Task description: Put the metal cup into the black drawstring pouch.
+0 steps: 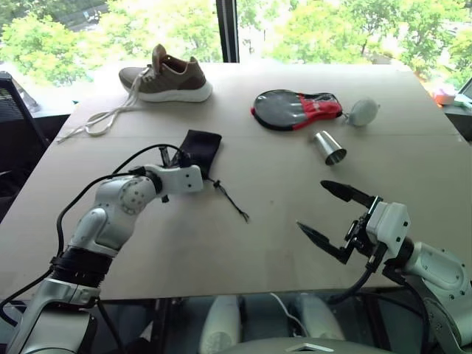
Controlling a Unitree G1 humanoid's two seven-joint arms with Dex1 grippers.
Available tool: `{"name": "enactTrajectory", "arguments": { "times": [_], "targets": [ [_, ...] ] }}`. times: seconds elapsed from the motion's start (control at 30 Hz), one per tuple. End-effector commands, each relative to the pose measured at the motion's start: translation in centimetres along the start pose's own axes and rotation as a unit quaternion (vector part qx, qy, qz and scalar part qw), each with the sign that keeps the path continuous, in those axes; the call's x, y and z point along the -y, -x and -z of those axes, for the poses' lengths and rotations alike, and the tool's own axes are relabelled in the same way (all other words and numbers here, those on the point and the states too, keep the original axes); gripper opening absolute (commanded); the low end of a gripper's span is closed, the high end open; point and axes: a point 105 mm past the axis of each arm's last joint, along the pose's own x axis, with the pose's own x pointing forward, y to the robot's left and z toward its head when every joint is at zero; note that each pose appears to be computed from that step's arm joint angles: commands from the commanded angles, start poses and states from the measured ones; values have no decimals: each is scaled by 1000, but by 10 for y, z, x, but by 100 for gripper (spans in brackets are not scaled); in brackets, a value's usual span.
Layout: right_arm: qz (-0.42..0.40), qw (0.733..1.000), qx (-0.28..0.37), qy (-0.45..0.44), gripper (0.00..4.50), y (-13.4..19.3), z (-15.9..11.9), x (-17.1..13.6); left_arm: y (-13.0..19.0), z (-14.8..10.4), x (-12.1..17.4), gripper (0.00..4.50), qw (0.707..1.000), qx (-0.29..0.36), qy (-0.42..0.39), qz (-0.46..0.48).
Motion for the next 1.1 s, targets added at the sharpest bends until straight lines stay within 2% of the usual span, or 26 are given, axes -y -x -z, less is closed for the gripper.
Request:
{"name": "enactTrajectory", "arguments": {
  "times": [0.03, 0.17, 0.27, 0.33, 0.53, 0.57, 0.63, 0.67, 0.8, 0.97, 1.03, 1.1],
  "targets": [
    [3, 1000, 18, 17, 450, -3, -11, -1, 9, -14, -5, 2, 995, 23, 88, 36],
    [22, 1000, -1, 18, 450, -5, -7, 8, 15, -40, -8, 2, 951, 58, 287, 103],
    [60, 998, -18, 19, 450, -5, -3, 23, 16, -53, -10, 2, 913, 52, 381, 135],
    [89, 995, -36, 7, 450, -4, 2, 33, 15, -62, -9, 2, 888, 44, 432, 151],
    [164, 972, -168, 14, 450, 1, 25, 58, 0, -81, 2, 2, 816, 21, 548, 184],
    [159, 972, -174, -2, 450, 0, 26, 59, -4, -87, 3, 2, 798, 23, 571, 190],
    [171, 967, -185, -51, 450, 1, 31, 64, -12, -97, 0, 2, 745, 28, 636, 199],
    [187, 961, -194, -66, 450, 3, 34, 68, -16, -104, -1, 2, 725, 30, 656, 206],
    [224, 943, -219, -114, 450, 6, 42, 81, -30, -126, -7, 2, 678, 35, 698, 226],
    [305, 909, -246, -143, 450, 1, 46, 115, -47, -134, -8, 2, 650, 19, 727, 223],
    [316, 904, -235, -166, 450, -10, 47, 122, -48, -140, -9, 2, 624, 31, 743, 239],
    [318, 899, -220, -203, 450, -21, 48, 124, -49, -140, -10, 2, 620, 33, 747, 238]
  ]
}}
